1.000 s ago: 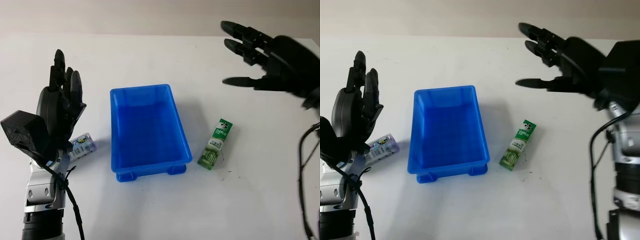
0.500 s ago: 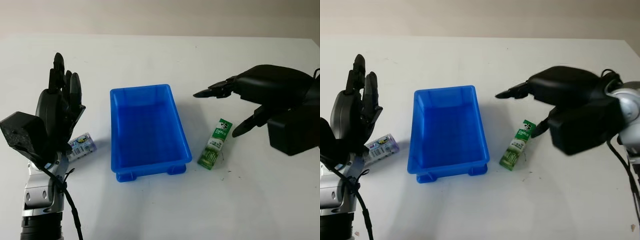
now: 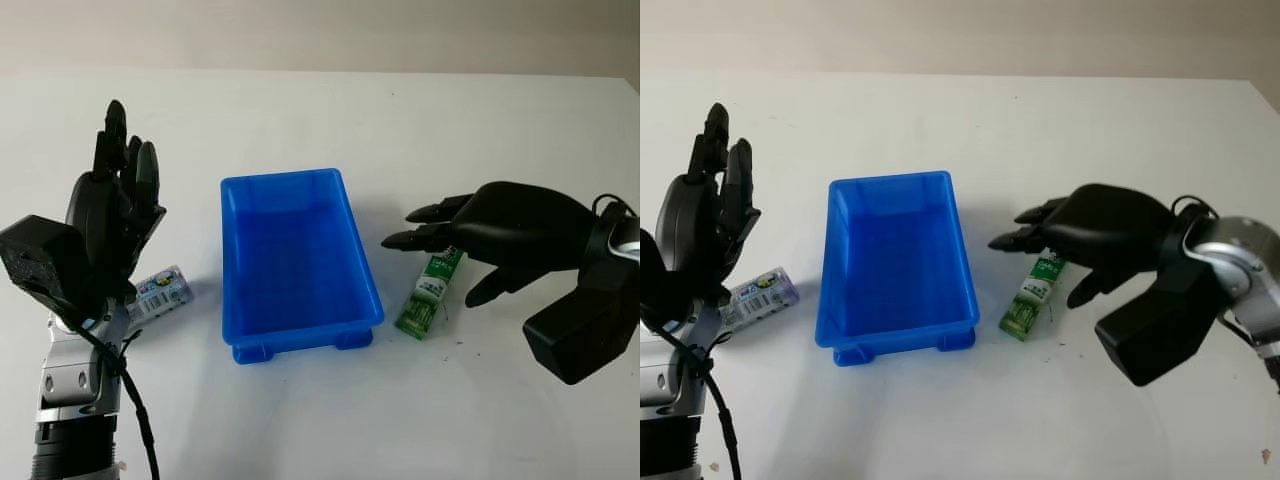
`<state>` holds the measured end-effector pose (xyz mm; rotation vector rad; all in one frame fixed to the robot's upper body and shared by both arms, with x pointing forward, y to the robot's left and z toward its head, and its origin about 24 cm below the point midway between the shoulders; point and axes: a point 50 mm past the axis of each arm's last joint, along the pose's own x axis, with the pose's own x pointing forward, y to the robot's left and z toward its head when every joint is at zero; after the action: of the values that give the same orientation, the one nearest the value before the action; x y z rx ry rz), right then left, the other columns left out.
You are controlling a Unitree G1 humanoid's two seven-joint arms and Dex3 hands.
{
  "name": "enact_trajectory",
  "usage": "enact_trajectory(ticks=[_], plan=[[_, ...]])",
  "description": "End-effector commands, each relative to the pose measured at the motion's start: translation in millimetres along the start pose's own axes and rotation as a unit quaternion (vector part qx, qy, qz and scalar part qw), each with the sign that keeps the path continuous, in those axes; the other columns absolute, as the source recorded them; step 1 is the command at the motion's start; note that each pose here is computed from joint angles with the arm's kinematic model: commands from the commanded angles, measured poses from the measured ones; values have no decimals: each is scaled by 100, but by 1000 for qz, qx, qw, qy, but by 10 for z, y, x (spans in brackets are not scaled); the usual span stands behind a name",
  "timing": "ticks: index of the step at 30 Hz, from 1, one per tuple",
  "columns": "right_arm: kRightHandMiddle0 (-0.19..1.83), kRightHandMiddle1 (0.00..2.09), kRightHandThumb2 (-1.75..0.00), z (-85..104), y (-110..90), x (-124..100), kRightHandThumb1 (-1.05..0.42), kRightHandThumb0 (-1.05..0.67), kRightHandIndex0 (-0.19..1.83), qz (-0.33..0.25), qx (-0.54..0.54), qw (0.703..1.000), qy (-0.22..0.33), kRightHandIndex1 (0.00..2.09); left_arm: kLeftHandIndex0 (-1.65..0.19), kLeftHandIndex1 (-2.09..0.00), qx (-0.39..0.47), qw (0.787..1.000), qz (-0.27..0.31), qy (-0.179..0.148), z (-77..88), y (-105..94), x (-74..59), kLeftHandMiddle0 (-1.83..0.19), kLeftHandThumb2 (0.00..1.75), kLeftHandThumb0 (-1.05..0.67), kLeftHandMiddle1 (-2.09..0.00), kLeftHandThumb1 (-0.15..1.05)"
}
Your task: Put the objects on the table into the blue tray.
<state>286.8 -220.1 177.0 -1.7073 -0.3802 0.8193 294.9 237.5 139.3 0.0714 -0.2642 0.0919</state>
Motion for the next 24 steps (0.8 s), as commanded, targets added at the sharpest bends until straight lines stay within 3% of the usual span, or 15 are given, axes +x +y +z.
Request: enact_trajectory(ticks=[1, 11, 12, 13, 16, 17, 19, 24], plan=[[47, 11, -7, 16, 83, -6, -82, -33, 47, -5, 9, 1000, -10, 13, 12, -5, 7, 1000, 1, -15, 71, 63, 31, 9, 59, -75, -5, 105], [51, 20, -6, 67, 407, -41, -90, -32, 52, -31, 25, 999, -24, 22, 11, -5, 1, 1000, -8, -10, 85, 138, 47, 8, 57, -75, -5, 105], [44, 39, -6, 76, 435, -34, -91, -31, 49, -38, 23, 999, -25, 35, 11, -5, 1, 1000, -9, -10, 84, 139, 50, 8, 57, -75, -5, 105], [32, 75, -6, 84, 461, -26, -92, -30, 38, -48, 19, 998, -27, 69, 12, -5, -1, 1000, -9, -10, 84, 137, 52, 8, 57, -74, -5, 105], [17, 137, -5, 102, 532, 7, -94, -30, 15, -71, 7, 997, -34, 144, 11, -5, -4, 1000, -7, -9, 81, 133, 54, 8, 57, -74, -5, 105], [15, 147, -6, 105, 547, 21, -94, -30, 13, -75, 2, 997, -35, 156, 11, -5, -3, 1000, -6, -9, 81, 136, 54, 8, 57, -74, -5, 105], [15, 162, -6, 107, 567, 45, -98, -35, 15, -84, -5, 996, -39, 167, 11, -5, 3, 1000, -8, -10, 84, 143, 56, 8, 57, -74, -5, 105], [20, 168, -7, 93, 598, 93, -104, -41, 26, -107, -4, 993, -44, 168, 11, -5, 4, 1000, -8, -9, 96, 143, 52, 8, 56, -74, -5, 105]])
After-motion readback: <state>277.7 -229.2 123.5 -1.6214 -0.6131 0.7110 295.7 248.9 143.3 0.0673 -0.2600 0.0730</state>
